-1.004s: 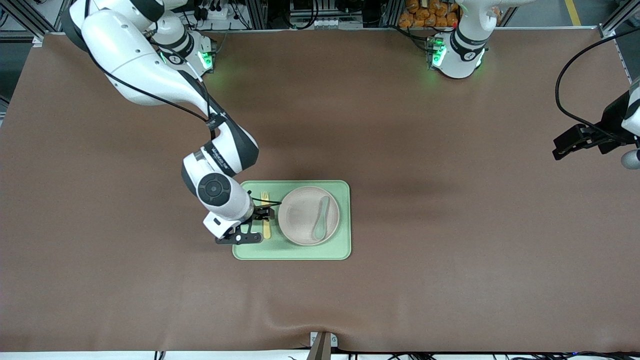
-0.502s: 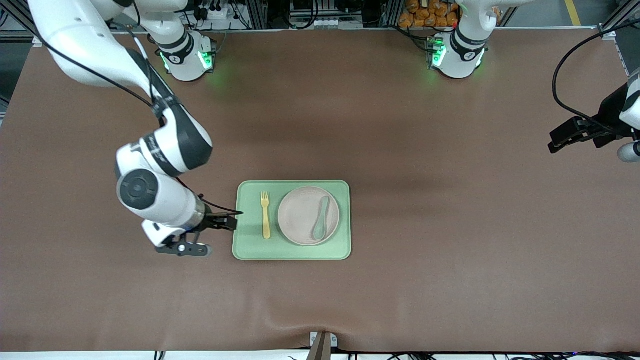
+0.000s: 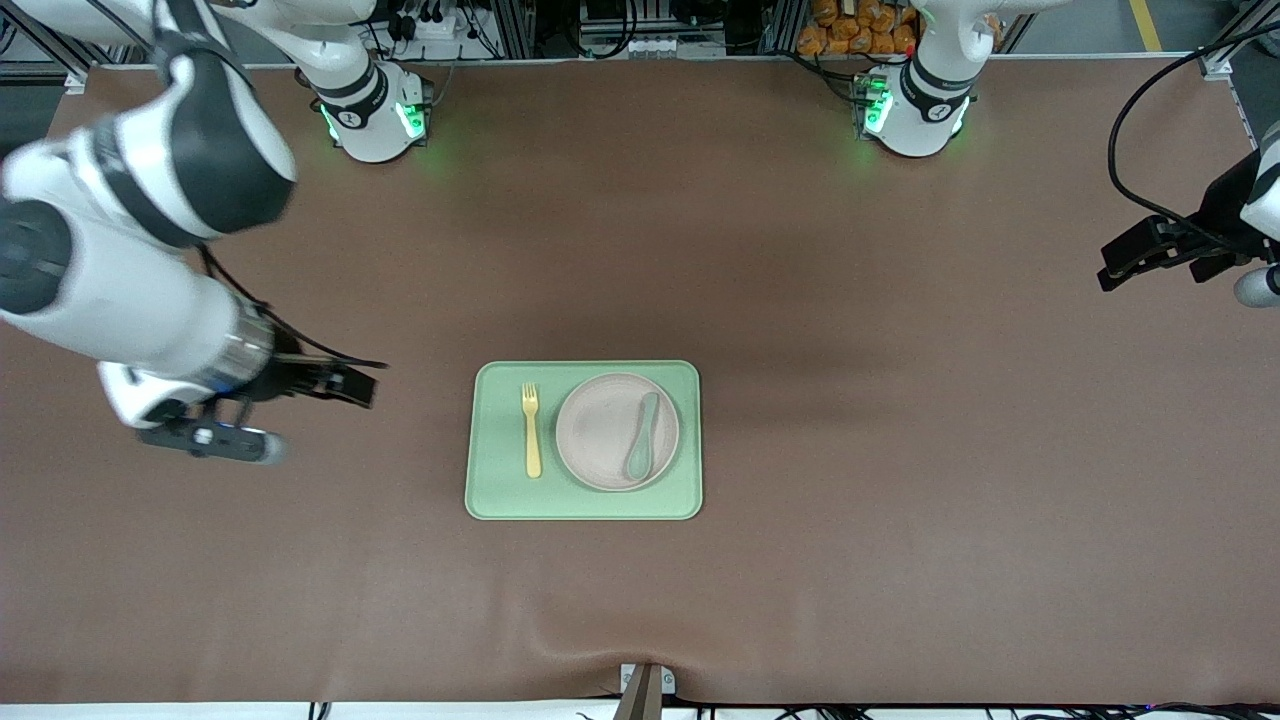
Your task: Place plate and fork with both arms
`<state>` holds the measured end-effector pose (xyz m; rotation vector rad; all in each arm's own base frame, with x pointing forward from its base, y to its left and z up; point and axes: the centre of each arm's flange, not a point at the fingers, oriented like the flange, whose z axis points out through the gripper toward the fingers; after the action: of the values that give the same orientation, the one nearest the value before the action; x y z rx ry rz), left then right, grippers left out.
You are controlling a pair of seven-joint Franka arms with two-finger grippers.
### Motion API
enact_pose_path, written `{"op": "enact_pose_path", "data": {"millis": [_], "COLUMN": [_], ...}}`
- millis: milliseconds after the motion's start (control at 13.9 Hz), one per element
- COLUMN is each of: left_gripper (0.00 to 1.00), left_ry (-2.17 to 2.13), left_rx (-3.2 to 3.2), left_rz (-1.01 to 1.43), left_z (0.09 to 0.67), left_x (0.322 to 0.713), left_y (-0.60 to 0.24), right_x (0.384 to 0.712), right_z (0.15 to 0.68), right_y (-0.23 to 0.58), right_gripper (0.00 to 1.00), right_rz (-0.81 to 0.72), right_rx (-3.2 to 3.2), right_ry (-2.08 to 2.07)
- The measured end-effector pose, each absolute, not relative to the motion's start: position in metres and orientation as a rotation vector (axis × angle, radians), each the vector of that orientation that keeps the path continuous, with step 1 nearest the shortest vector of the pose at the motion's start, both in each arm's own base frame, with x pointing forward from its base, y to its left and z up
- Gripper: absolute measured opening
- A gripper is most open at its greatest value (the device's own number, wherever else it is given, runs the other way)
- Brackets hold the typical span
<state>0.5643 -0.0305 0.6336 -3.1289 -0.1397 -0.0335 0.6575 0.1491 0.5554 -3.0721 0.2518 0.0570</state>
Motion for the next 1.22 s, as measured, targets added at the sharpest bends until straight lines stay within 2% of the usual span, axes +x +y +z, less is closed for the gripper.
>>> {"op": "enact_pose_path", "data": {"millis": [215, 502, 645, 932, 1219], "left_gripper": [1.0, 1.0, 1.0, 1.0, 1.0], "left_ry": [-0.14, -0.139, -0.139, -0.14, -0.14], "left_rx": [-3.129, -3.128, -3.128, -3.127, -3.125], "left_rz": [-0.03, -0.026, -0.026, -0.022, -0.025], "left_z": [0.633, 0.633, 0.633, 0.635, 0.638], "left_x": [0.564, 0.564, 0.563, 0.556, 0.548], "left_y": [-0.031, -0.031, -0.031, -0.03, -0.03], "right_x": [0.641, 0.594, 0.576, 0.554, 0.546], "right_z": [0.613, 0.674, 0.675, 0.641, 0.642], "right_y": [0.107, 0.074, 0.067, 0.059, 0.041], "right_gripper": [1.0, 1.0, 1.0, 1.0, 1.0], "right_rz": [-0.022, -0.041, -0.018, 0.017, 0.022], "right_rx": [-3.066, -3.104, -3.12, -3.143, -3.148], "right_ry": [0.233, 0.188, 0.187, 0.106, 0.029]}}
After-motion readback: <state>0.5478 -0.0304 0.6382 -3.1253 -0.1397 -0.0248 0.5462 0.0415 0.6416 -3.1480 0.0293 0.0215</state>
